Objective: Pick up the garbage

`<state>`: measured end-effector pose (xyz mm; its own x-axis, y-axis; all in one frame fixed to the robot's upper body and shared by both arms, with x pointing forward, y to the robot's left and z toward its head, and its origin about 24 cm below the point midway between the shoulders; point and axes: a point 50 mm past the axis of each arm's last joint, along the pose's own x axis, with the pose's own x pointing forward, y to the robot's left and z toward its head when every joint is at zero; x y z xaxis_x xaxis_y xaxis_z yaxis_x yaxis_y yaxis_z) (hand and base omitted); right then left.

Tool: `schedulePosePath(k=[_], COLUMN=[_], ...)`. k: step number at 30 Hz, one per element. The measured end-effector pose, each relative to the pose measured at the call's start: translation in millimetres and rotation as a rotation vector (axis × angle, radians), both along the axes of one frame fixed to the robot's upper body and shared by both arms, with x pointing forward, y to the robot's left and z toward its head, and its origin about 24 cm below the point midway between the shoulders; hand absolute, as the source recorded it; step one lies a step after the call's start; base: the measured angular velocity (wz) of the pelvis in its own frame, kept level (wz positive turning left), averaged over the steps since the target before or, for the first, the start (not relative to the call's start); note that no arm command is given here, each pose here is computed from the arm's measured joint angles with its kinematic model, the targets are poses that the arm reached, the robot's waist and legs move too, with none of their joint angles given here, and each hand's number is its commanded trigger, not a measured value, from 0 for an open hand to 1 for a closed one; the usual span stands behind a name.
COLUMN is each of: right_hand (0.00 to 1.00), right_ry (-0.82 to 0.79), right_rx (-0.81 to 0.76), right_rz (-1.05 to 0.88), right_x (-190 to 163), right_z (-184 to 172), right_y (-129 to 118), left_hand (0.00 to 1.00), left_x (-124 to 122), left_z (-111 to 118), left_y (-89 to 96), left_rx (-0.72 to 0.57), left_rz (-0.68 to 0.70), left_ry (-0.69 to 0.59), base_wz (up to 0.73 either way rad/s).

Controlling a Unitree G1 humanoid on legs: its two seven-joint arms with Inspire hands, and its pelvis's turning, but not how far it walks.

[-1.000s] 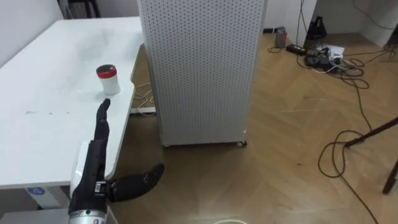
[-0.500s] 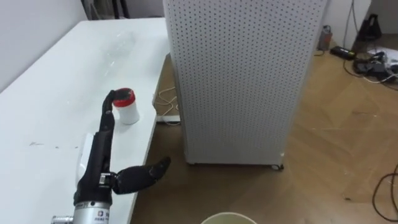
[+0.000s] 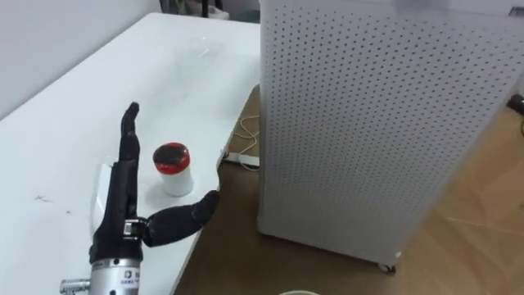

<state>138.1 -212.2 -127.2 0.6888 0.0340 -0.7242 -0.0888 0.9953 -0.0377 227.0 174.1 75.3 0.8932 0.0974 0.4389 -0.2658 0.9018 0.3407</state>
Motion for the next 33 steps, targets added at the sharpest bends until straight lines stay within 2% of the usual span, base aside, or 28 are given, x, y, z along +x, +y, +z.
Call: schedulePosePath(k=[15,18,21,23,33], right_hand=[1.00,1.00,1.00,1.00,1.00], right_ry=[-0.018,-0.012,-0.024,-0.060,-0.040], right_rx=[0.031,0.024,0.030,0.033,0.050], right_rz=[0.072,0.020,0.041,0.049,0.068], right_x=[5,4,6,13,13], right_z=[2,1,3,8,8], right_y=[11,6,11,14,16], left_hand=[0.00,0.00,0.00,0.00,0.00], left_x=[-10,-8,-8,-8,-10], left_z=[-10,-12,-27,-27,-35], left_y=[11.4,1.2,9.1,13.1,8.0], left_rx=[0.008,-0.024,-0.030,-0.048,-0.077], left_rz=[0.063,0.032,0.063,0.079,0.064], left_ry=[0.042,0.050,0.120,0.127,0.166], base_wz=[-0.05,0.49,-0.26,-0.39,-0.09])
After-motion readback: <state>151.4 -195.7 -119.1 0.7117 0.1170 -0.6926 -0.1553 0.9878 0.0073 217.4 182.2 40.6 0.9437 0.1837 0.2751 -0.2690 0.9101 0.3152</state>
